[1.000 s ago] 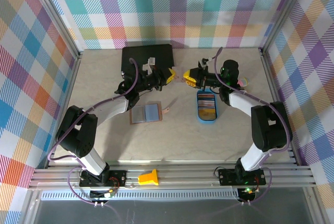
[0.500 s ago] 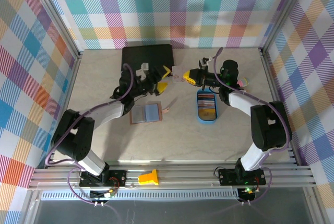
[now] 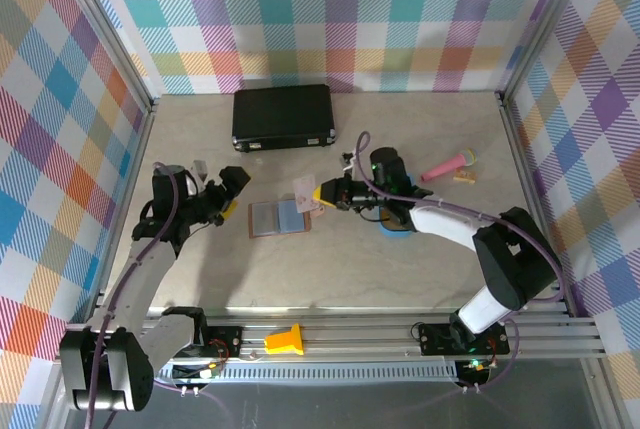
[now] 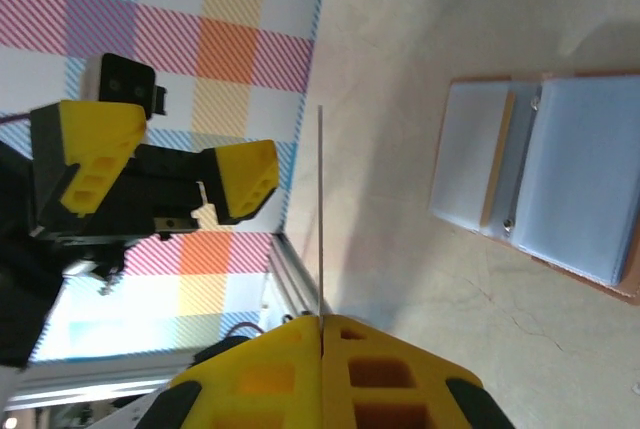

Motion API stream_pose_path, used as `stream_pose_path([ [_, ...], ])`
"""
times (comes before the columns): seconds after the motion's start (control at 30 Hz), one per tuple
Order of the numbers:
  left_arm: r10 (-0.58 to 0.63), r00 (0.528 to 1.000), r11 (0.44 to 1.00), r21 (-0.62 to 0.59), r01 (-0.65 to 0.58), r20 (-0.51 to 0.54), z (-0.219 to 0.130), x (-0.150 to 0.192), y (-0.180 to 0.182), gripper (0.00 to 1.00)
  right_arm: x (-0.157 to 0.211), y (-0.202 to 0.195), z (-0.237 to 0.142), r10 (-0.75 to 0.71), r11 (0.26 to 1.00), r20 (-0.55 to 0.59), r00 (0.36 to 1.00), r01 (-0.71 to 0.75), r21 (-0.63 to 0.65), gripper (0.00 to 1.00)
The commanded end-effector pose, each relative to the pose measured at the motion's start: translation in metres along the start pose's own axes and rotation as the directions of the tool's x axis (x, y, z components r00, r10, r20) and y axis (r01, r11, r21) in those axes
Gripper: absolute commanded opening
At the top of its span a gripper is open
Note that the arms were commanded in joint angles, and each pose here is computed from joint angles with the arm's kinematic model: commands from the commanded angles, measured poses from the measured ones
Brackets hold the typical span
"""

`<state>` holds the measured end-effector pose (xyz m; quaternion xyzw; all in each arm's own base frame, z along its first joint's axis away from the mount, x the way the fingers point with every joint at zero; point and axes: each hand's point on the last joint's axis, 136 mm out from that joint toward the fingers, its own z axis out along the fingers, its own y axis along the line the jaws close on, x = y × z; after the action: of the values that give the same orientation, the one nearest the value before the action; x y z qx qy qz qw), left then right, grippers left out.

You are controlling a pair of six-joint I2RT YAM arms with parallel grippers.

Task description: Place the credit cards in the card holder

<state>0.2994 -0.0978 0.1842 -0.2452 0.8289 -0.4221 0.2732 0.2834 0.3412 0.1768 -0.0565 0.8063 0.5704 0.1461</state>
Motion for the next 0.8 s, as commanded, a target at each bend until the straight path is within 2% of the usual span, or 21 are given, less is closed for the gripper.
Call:
stream_pose_path([
  [0.0,0.030,0.993,0.997,-0.064,-0.037,-0.112,-0.009,0.023,0.022,1.00,0.000,-0.016,0.010,-0.062,0.994,0.058,0.996,0.056,0.099,0.00],
  [0.2,-0.050,0.984,0.998,-0.048,0.043,-0.170,0.001,0.024,0.040,0.92,0.013,-0.019,0.035,-0.091,0.988,0.025,0.996,0.087,0.129,0.00],
  [0.37,-0.060,0.987,0.994,-0.097,0.046,-0.152,0.005,0.022,0.056,0.93,0.023,-0.029,0.051,-0.096,0.982,0.014,0.995,0.093,0.164,0.00],
  [0.57,-0.102,0.974,0.985,-0.159,0.070,-0.204,0.014,0.031,0.079,0.93,0.033,-0.037,0.068,-0.087,0.980,-0.017,0.996,0.089,0.179,0.00],
  [0.77,-0.105,0.970,0.986,-0.150,0.072,-0.221,0.021,0.034,0.085,0.90,0.040,-0.046,0.079,-0.086,0.974,-0.048,0.995,0.094,0.207,0.00],
])
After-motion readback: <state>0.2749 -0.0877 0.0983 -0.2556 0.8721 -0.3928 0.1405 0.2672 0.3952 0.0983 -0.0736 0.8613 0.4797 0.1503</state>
